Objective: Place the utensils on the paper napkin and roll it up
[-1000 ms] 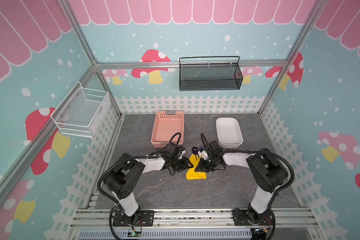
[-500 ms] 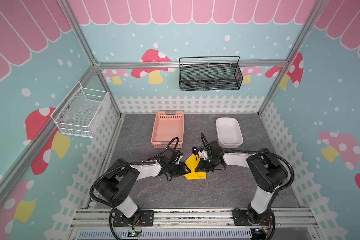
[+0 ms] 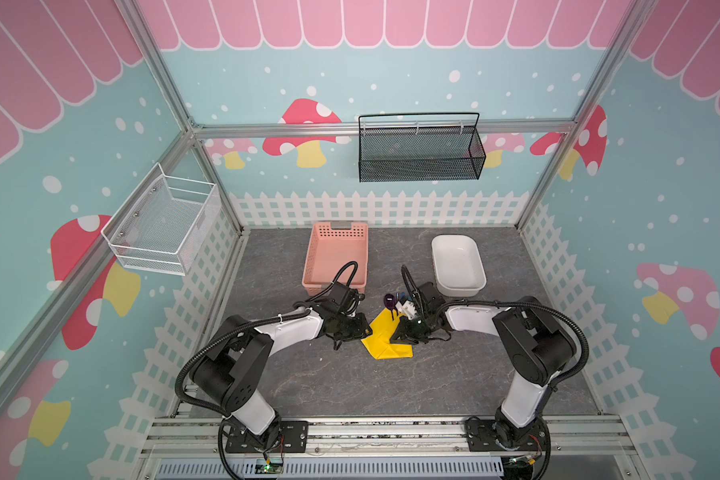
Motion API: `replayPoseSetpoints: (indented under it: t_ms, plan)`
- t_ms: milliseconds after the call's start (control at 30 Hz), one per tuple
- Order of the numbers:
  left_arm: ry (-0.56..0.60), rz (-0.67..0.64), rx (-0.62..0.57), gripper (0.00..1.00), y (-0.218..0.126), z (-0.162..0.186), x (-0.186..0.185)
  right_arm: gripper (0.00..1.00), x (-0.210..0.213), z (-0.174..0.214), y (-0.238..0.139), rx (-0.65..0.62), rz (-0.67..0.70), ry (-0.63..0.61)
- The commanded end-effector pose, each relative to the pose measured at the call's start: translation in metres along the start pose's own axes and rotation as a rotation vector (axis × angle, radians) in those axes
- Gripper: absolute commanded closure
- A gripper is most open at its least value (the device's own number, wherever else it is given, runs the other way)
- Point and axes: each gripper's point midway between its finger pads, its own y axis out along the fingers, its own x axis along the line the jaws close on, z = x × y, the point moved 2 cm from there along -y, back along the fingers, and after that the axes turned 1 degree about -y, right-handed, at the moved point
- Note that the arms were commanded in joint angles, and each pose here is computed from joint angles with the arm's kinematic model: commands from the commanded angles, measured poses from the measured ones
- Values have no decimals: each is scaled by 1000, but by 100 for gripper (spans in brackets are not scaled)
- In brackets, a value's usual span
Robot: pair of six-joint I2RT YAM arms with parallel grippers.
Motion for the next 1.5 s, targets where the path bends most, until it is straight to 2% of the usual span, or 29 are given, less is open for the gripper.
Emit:
replayPoseSetpoints:
  t_ms: [0,133,267,533,967,1233,1467]
  plan:
    - [41,-49,-3,70,-12,0,3,88,-21,16,4,34,91,45]
    - [39,-40,-2,81,-15,1,1,88,-21,17,4,34,90,46]
    - [32,-19,12,84,-15,3,-3,89,-23,18,4,35,93,48]
    - [31,22,15,97,-15,0,-21,89,-23,18,4,37,92,48]
    - [21,129,82,98,20,-5,-69,90,-22,18,6,38,84,49]
    - [3,128,129,98,43,-3,-73,90,-20,18,5,36,77,48]
    - [-26,52,184,98,58,7,-53,90,-14,15,2,23,60,39]
